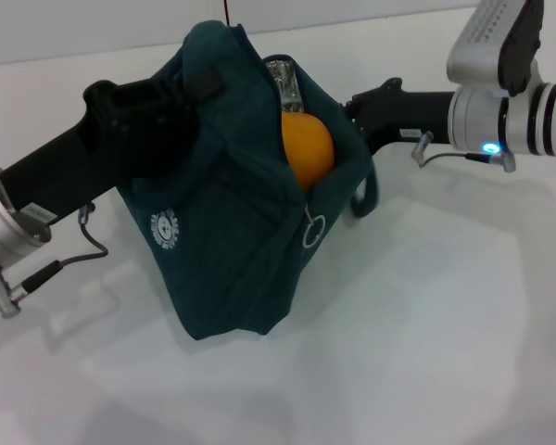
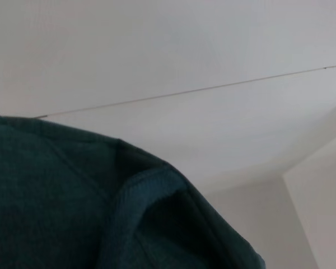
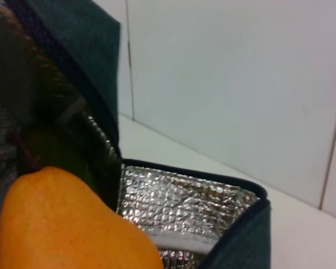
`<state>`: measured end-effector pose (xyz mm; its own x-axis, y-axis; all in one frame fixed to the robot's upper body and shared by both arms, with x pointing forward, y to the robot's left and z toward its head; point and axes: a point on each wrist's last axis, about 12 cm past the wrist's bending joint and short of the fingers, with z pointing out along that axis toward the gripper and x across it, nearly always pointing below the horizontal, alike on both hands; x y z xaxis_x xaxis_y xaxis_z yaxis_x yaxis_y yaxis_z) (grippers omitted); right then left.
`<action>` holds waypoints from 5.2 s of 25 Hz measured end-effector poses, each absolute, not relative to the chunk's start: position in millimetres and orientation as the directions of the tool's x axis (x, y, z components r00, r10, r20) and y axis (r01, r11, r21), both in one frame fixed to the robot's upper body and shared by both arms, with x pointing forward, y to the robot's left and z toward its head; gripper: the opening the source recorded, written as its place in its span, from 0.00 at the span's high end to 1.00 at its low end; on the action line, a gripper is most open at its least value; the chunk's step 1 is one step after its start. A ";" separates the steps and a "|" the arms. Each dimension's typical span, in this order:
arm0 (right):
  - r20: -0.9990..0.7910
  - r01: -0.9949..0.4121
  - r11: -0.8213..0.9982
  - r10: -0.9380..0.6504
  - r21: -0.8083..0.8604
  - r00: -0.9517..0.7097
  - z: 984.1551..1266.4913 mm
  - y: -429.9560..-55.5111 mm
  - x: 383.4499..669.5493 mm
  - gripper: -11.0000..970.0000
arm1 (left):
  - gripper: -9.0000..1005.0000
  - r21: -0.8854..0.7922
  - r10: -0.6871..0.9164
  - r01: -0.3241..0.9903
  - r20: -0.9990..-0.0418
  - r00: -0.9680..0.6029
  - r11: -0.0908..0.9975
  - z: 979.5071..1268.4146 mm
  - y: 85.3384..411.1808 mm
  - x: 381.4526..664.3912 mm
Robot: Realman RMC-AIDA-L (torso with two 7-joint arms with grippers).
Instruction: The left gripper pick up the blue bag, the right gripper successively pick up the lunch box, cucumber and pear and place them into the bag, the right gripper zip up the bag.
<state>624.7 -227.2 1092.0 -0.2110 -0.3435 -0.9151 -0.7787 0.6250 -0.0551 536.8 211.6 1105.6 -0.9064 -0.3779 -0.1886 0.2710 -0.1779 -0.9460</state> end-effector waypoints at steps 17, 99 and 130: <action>-0.980 -0.822 0.552 -0.195 -0.142 0.039 1140.9 -240.1 605.2 0.99 | 0.94 -0.977 -0.328 0.179 -0.134 -0.935 -0.112 1078.1 216.6 513.7; -0.935 -0.732 0.583 -0.245 -0.352 0.255 1142.0 -196.0 608.1 0.42 | 0.94 -0.985 -0.301 0.171 -0.174 -0.938 0.035 1059.3 237.7 499.9; -0.907 -0.747 0.518 -0.187 -0.417 0.377 1185.8 -213.4 534.3 0.42 | 0.94 -0.952 -0.282 0.271 -0.302 -0.910 0.144 1078.7 257.4 527.9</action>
<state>534.3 -213.4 1185.8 0.3772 -0.1870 -0.9071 -0.7466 0.5181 -0.4173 527.9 257.4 1078.7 -0.9105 -0.2822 -0.3022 0.2713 0.1441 -0.9517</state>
